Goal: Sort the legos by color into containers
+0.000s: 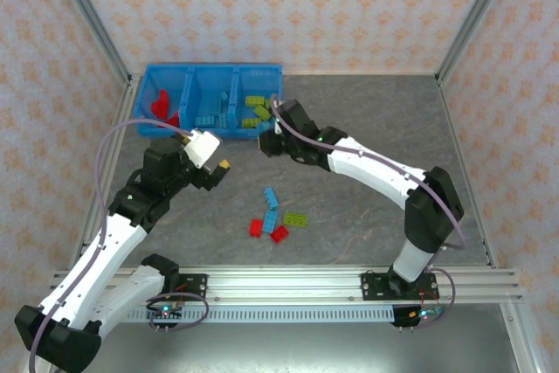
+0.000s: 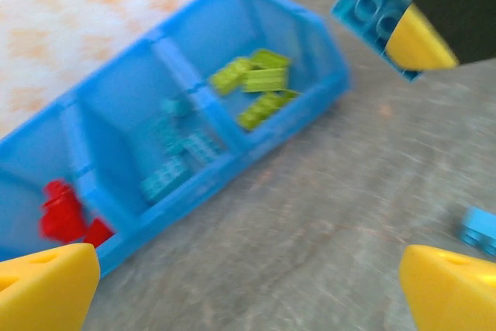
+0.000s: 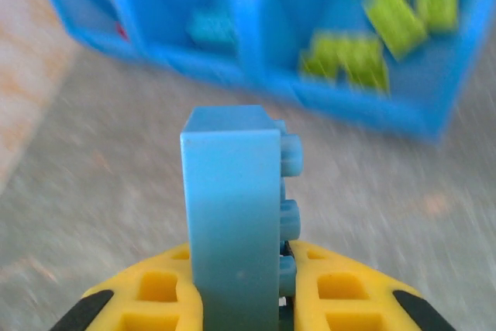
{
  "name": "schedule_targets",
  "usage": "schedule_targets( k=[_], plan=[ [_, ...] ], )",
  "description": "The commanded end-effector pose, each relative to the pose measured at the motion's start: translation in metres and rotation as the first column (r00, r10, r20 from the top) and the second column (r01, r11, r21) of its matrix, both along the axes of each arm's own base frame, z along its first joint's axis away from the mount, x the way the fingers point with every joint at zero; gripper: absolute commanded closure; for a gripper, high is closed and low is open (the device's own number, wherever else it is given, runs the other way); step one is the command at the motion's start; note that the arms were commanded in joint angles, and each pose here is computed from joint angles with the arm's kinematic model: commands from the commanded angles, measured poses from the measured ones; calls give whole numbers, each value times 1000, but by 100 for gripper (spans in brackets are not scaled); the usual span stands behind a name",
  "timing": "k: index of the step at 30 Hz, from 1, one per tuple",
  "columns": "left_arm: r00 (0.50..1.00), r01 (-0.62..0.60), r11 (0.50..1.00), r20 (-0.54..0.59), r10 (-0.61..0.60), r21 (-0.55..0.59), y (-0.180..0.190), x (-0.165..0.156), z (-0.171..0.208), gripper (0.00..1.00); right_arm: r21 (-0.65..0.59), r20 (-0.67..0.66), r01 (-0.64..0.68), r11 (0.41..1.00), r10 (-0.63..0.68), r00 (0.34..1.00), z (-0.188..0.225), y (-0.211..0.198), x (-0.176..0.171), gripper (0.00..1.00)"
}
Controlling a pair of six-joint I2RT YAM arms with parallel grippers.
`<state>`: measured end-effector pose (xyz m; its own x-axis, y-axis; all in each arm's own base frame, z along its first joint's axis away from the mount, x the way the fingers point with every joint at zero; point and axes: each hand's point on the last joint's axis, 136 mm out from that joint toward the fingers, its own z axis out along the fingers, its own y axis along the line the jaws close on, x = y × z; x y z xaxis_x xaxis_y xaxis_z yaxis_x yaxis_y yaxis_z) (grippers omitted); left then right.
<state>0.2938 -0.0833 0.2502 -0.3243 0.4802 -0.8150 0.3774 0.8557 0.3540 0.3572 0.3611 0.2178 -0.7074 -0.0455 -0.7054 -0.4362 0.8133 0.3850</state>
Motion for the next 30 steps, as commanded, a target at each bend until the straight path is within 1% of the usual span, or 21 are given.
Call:
schedule_targets(
  k=[1,2,4,6,8,11,12,13,15,16,17,18,21,24,27,30],
  plan=[
    [918,-375,926,125,376,-31,57,18,26,0,95,191,-20,995,1,982,35,39,46,85],
    [886,-442,896,138,443,-36,69,18,30,0,99,204,-25,995,4,979,36,50,58,85],
    [838,-522,851,154,524,-54,85,17,34,0,85,215,-46,995,27,976,32,70,78,85],
    [810,-559,826,163,563,-74,95,16,36,0,60,218,-50,997,36,975,22,87,98,85],
    [800,-570,816,164,577,-93,99,16,37,0,31,226,-45,999,37,974,11,100,118,85],
    [810,-558,825,153,565,-95,97,17,35,0,-6,223,-20,1000,21,975,-8,111,147,84],
    [816,-551,829,150,559,-92,96,18,34,0,4,230,-22,1000,20,973,-8,115,154,82],
    [821,-545,834,146,552,-87,95,18,33,0,8,228,-31,999,28,973,-14,119,161,77],
    [823,-543,836,145,549,-84,94,19,33,0,24,235,-48,999,41,971,-19,126,168,62],
    [823,-544,835,144,550,-80,94,19,32,0,25,239,-53,998,45,970,-22,128,171,53],
    [823,-545,835,142,550,-75,94,20,30,0,29,251,-61,998,52,967,-20,130,172,46],
    [822,-547,834,142,551,-72,95,20,31,0,34,263,-73,997,62,963,-15,131,171,44],
    [822,-549,833,138,553,-66,95,22,28,0,49,293,-93,995,75,953,11,130,166,43],
    [819,-556,828,127,560,-64,96,24,25,0,56,307,-94,994,72,949,46,120,156,43],
    [810,-571,818,113,575,-68,99,27,21,0,31,289,-97,995,84,954,75,103,137,41],
    [782,-609,788,97,616,-88,106,29,19,0,-32,227,-111,993,116,967,91,77,108,37]
  ],
)
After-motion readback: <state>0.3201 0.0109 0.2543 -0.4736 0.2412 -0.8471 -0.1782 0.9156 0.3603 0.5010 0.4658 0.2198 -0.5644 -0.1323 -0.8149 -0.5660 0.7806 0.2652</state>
